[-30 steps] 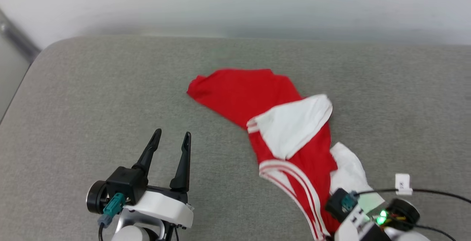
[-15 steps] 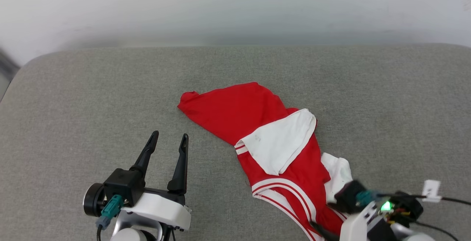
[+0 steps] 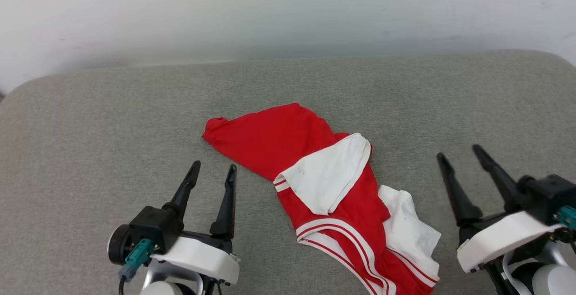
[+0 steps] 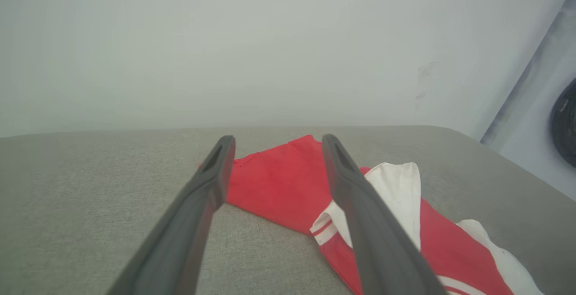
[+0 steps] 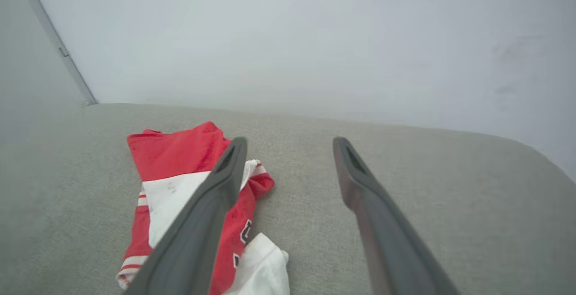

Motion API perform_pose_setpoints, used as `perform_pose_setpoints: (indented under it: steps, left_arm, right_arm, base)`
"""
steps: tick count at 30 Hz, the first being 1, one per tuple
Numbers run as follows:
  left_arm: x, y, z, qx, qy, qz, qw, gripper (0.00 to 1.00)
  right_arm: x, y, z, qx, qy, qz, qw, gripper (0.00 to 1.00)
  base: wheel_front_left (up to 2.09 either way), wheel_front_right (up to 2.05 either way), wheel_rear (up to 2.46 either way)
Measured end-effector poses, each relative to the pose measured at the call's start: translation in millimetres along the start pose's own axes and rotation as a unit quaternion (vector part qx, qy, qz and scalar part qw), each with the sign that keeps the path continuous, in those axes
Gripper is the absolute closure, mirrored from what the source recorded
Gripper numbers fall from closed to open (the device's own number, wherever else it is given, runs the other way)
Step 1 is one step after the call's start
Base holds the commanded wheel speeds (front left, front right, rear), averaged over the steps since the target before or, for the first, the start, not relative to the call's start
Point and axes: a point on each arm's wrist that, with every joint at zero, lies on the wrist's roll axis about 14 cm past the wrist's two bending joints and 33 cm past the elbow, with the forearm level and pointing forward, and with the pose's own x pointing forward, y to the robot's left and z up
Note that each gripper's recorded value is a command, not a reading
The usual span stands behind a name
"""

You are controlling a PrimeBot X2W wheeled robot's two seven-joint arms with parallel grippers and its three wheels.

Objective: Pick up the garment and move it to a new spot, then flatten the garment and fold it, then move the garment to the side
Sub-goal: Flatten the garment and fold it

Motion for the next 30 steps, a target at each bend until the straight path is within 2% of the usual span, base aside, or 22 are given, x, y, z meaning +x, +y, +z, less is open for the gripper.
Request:
perform_pose_setpoints:
  steps: [6,11,14,16,20,23,30]
  left_arm:
    - [9.0,-26.9,-11.4,-0.022,0.029,-0.048,0.998,0.0]
    - [30.3,-71.8,-27.9,-0.034,0.098,-0.125,0.987,0.0]
    - [41.8,-96.6,-48.0,-0.027,0.178,-0.167,0.969,0.0]
    - [49.1,-109.4,-60.0,-0.001,0.231,-0.196,0.953,0.0]
    - [70.7,-134.6,-65.7,0.033,0.285,-0.236,0.928,0.0]
    - [79.1,-148.5,-79.6,0.036,0.329,-0.254,0.909,0.0]
    - [96.7,-158.3,-113.8,0.076,0.371,-0.263,0.887,0.0]
  right_arm:
    - [-11.1,-30.3,-2.4,0.014,-0.029,-0.083,0.996,0.0]
    - [-16.5,-49.5,-11.1,0.015,-0.024,-0.123,0.992,0.0]
    - [-18.3,-56.2,-17.5,0.012,-0.014,-0.136,0.99,0.0]
    - [-18.6,-59.3,-20.4,0.009,-0.009,-0.142,0.99,0.0]
    - [-17.4,-62.8,-24.4,0.008,-0.004,-0.148,0.989,0.0]
    - [-18.3,-67.5,-31.8,0.009,0.005,-0.156,0.988,0.0]
    - [-25.1,-78.7,-51.7,0.011,0.028,-0.177,0.984,0.0]
  base:
    - [0.0,0.0,0.0]
    - [0.0,0.0,0.0]
    - [0.0,0.0,0.0]
    - [0.0,0.0,0.0]
    - [0.0,0.0,0.0]
    - [0.0,0.0,0.0]
    - [0.0,0.0,0.0]
